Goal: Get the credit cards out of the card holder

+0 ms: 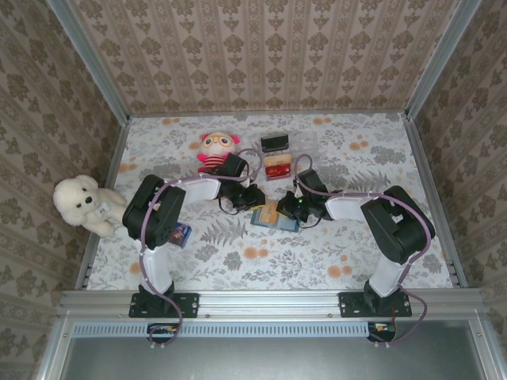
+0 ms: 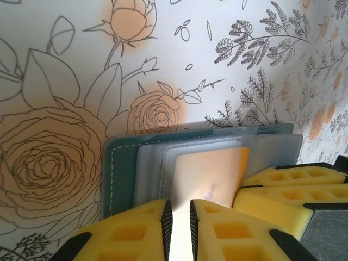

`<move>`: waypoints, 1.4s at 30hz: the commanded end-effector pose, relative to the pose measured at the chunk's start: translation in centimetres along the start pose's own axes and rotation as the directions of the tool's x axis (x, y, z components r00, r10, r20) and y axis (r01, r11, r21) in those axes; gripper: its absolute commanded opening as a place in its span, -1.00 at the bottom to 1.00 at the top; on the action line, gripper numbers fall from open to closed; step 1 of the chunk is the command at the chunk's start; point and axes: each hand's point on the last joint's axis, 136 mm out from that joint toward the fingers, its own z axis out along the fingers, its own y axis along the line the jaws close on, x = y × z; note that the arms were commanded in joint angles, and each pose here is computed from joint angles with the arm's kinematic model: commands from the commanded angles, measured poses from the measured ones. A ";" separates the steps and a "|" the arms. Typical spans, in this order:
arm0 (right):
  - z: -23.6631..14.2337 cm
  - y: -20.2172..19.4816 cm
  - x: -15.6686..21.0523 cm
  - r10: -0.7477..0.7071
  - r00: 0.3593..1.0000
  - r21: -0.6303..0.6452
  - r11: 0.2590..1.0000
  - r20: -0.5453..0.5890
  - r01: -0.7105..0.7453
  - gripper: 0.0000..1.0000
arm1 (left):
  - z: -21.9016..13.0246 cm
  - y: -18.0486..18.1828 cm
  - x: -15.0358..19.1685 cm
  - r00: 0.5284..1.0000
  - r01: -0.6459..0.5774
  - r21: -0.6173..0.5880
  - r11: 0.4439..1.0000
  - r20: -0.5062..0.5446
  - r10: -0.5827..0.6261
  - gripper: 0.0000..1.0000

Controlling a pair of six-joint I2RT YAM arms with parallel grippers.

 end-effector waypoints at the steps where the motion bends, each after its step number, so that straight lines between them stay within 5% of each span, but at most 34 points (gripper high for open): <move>1: -0.7 -1.7 1.1 0.019 0.999 0.053 0.998 -0.027 -0.017 -0.84 | -0.4 1.6 0.7 1.000 0.012 -0.033 0.999 -0.027 -0.013 -0.57; 14: -0.7 -2.5 1.2 0.042 0.999 0.069 0.997 -0.025 -0.040 -0.72 | -0.7 1.1 0.5 0.999 -0.006 -0.004 1.000 -0.032 0.006 -0.61; 24: 0.3 -2.7 1.5 0.080 0.995 0.064 0.995 -0.055 -0.076 -0.56 | -4.0 -4.3 -0.7 0.989 -0.150 0.133 0.980 0.037 0.146 -0.66; 42: 0.9 -2.4 1.0 0.096 0.994 0.031 0.995 -0.057 -0.094 -0.63 | 0.8 0.2 1.2 0.998 -0.024 0.006 1.000 -0.057 0.025 -0.77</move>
